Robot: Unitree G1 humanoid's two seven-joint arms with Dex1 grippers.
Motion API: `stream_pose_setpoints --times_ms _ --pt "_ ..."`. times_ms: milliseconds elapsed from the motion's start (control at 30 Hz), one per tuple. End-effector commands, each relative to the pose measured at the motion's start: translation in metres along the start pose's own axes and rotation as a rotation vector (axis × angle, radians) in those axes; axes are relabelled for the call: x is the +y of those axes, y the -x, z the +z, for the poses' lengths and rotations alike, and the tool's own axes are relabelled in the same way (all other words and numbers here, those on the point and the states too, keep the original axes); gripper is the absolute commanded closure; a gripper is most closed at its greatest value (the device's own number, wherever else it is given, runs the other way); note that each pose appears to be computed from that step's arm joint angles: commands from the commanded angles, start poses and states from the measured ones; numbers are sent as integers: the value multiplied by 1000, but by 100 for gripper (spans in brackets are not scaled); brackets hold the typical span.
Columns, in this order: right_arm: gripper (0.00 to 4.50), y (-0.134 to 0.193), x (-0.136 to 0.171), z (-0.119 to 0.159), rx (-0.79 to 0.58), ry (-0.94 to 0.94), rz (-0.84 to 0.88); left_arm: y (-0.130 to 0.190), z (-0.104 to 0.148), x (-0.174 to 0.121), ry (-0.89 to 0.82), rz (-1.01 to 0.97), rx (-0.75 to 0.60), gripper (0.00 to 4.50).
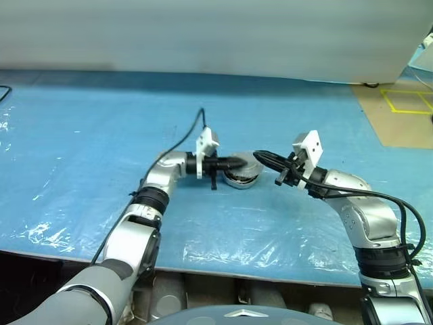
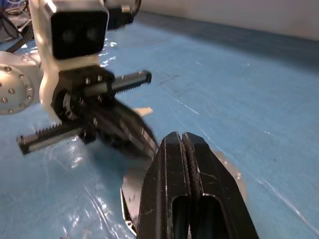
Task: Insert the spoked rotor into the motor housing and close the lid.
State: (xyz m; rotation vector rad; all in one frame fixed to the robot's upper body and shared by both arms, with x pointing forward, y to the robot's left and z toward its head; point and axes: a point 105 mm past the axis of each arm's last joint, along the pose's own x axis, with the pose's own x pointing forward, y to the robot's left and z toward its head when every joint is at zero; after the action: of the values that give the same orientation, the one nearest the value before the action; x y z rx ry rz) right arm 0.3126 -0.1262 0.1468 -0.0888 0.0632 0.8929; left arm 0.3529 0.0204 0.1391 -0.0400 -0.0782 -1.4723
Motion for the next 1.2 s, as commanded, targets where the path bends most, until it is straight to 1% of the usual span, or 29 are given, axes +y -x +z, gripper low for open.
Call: stream_pose_setpoints --times_ms 33,167,333,367,400,533,633,800,900,1067,1167,1200 --pt "359 -10 7 3 -12 7 49 21 18 -3 -31 36 -47 450" --pt "222 -23 1 -9 25 -1 19 45 13 -12 -17 94 -16 450" --pt "43 -35 2 -33 97 -8 12 60 1 -21 9 173 5 450" --pt "14 -37 0 -38 110 4 -3 61 -1 -24 12 182 8 450" --pt "6 -39 -3 -40 116 15 -24 62 -2 -25 15 192 7 450" --pt "6 -39 -6 -48 149 38 -24 69 -4 -31 25 222 11 450" --pt "6 -36 -10 -52 179 107 -26 75 -8 -32 28 246 23 450" --pt "6 -37 -18 -44 161 206 -55 77 -9 -29 18 268 26 450" --pt "6 -42 -15 -39 138 207 -40 77 -8 -27 13 276 23 450" --pt "6 -47 6 -39 113 144 59 78 -8 -24 6 290 22 450" --pt "6 -48 8 -40 112 147 61 79 -7 -24 1 294 24 450" --pt "23 -48 7 -40 116 155 59 79 -7 -24 0 295 24 450"
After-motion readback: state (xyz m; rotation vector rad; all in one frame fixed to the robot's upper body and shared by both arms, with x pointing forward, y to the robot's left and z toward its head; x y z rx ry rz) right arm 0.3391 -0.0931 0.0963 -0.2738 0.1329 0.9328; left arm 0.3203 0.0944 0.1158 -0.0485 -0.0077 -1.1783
